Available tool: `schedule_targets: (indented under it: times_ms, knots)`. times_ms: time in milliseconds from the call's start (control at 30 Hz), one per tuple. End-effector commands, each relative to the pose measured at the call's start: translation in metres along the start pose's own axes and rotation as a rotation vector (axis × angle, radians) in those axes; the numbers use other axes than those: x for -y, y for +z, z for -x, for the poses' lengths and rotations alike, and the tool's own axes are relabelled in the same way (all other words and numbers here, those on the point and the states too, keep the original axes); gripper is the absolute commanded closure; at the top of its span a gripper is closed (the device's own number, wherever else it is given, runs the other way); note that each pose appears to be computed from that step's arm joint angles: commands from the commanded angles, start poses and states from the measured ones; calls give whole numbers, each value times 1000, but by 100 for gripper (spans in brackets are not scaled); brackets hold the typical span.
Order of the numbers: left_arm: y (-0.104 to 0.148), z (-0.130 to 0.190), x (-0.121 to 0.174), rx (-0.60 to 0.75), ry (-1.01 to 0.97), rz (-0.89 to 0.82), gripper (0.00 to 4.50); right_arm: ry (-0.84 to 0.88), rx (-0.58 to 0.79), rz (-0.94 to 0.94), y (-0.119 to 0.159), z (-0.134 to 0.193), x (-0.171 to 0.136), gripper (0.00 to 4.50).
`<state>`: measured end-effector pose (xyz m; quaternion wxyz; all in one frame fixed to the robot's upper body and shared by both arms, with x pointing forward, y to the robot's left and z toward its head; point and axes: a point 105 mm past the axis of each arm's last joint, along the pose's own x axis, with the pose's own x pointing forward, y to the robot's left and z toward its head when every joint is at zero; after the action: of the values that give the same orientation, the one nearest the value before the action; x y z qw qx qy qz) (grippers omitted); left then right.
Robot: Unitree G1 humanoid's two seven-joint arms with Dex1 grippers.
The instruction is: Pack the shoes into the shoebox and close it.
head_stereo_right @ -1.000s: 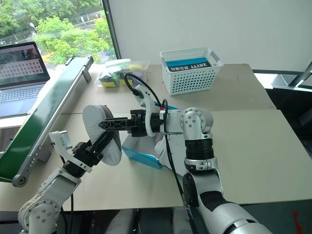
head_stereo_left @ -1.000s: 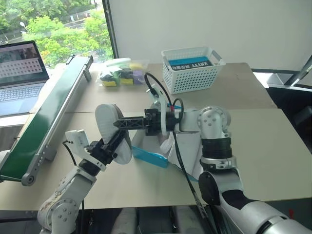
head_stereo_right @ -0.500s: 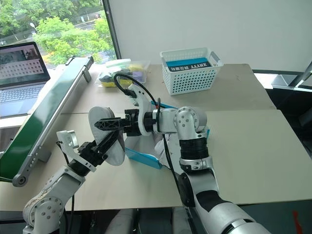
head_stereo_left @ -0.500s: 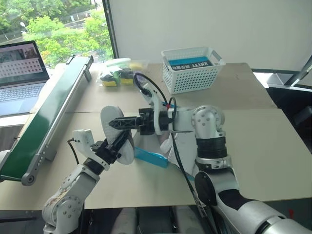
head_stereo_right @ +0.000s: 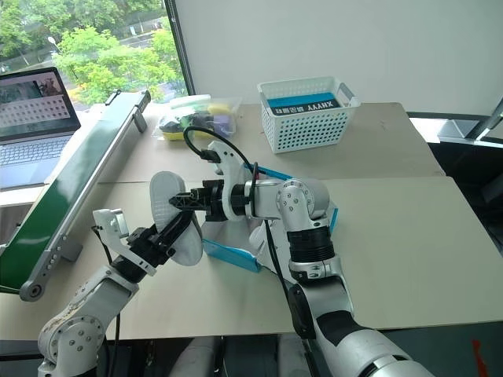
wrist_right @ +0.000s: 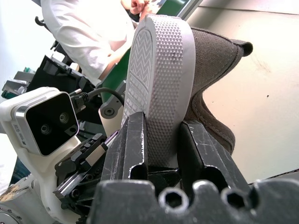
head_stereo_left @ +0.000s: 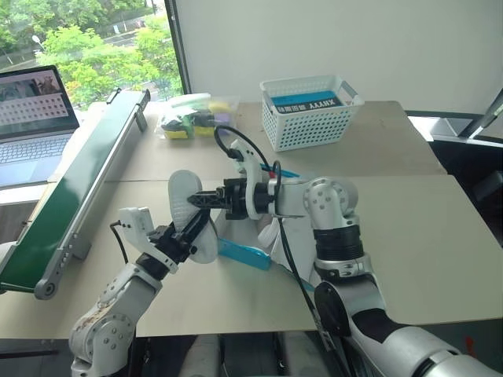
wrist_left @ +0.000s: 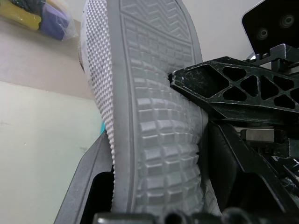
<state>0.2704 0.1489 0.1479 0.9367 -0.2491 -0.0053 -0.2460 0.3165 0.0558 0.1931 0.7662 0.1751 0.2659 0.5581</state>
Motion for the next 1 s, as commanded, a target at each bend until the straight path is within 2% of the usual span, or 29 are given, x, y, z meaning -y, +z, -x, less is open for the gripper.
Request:
schedule_targets:
  times_ms: [33,133,200,233,267,333,367,500,600,700,833,1000]
  knots:
    - [5,-7,5,6,-6,-85,226,51,23,14,5,-5,-14,401]
    - [4,-9,0,0,24,-128,226,47,28,7,5,-5,-14,404]
    - [4,-9,-1,-5,26,-149,158,42,33,2,6,-5,-13,405]
    - [4,-9,-1,-9,25,-162,140,37,37,0,6,-5,-12,406]
    - [3,-9,-1,-17,28,-181,80,30,43,-3,7,-5,-11,407]
    - [1,-8,-1,-43,25,-217,13,3,71,-11,12,-4,-6,410]
    - [1,-5,0,-51,16,-223,3,-38,109,-20,19,-2,2,412]
    - [3,9,2,-87,-16,-247,3,-235,241,-63,50,15,41,416]
    - [2,17,0,-108,-9,-256,3,-342,313,-79,72,33,60,417]
    - [0,21,-1,-123,-4,-259,3,-410,328,-82,83,46,69,419]
    - [-2,30,-4,-142,2,-257,3,-420,326,-87,105,70,56,419]
    - [-5,29,-7,-148,7,-243,3,-335,312,-165,112,72,36,419]
